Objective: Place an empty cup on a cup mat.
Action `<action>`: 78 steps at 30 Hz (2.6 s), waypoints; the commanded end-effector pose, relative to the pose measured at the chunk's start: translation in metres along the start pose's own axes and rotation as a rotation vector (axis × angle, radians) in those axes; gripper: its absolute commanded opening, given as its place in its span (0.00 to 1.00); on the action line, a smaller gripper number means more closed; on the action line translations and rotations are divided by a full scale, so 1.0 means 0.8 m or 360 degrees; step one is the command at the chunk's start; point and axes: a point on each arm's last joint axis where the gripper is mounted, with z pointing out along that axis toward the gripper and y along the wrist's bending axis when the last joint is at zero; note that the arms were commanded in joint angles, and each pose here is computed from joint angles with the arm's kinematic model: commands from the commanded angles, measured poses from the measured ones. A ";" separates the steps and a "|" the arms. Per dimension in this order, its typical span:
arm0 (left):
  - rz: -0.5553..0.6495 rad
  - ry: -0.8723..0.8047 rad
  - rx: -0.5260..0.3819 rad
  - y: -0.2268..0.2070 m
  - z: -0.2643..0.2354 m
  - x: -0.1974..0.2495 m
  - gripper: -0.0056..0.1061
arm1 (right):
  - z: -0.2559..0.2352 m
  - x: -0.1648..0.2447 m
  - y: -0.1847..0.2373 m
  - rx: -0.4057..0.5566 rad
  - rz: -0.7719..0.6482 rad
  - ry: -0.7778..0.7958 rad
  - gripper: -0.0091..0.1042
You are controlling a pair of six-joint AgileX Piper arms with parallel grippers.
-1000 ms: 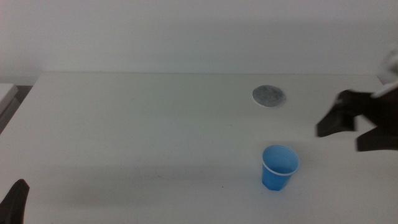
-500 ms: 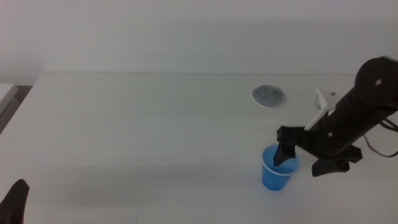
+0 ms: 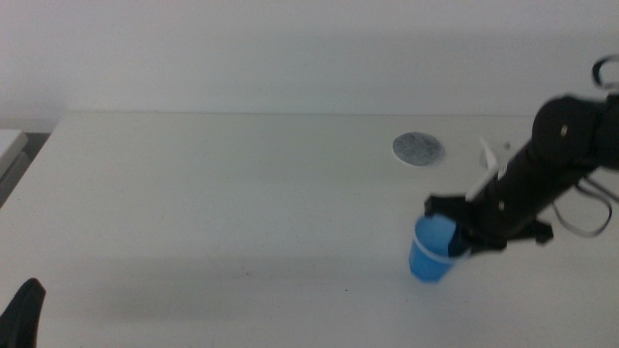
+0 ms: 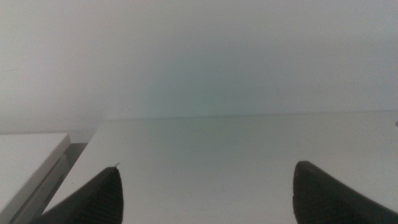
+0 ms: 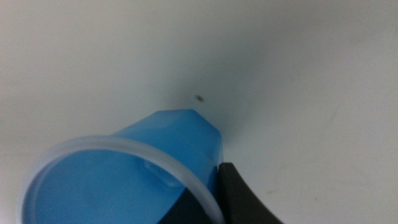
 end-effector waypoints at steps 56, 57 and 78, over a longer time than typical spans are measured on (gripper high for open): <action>-0.0008 -0.0027 0.0004 0.000 0.000 -0.002 0.89 | 0.038 -0.273 -0.006 0.0121 0.0027 -0.0337 0.44; -0.0008 -0.0027 0.0004 0.000 0.000 -0.002 0.89 | 0.037 -0.273 -0.005 0.0120 0.0026 -0.0342 0.49; -0.0008 -0.0027 0.0004 0.000 0.000 -0.002 0.89 | -0.327 -0.200 -0.040 0.0038 -0.0170 -0.1200 0.78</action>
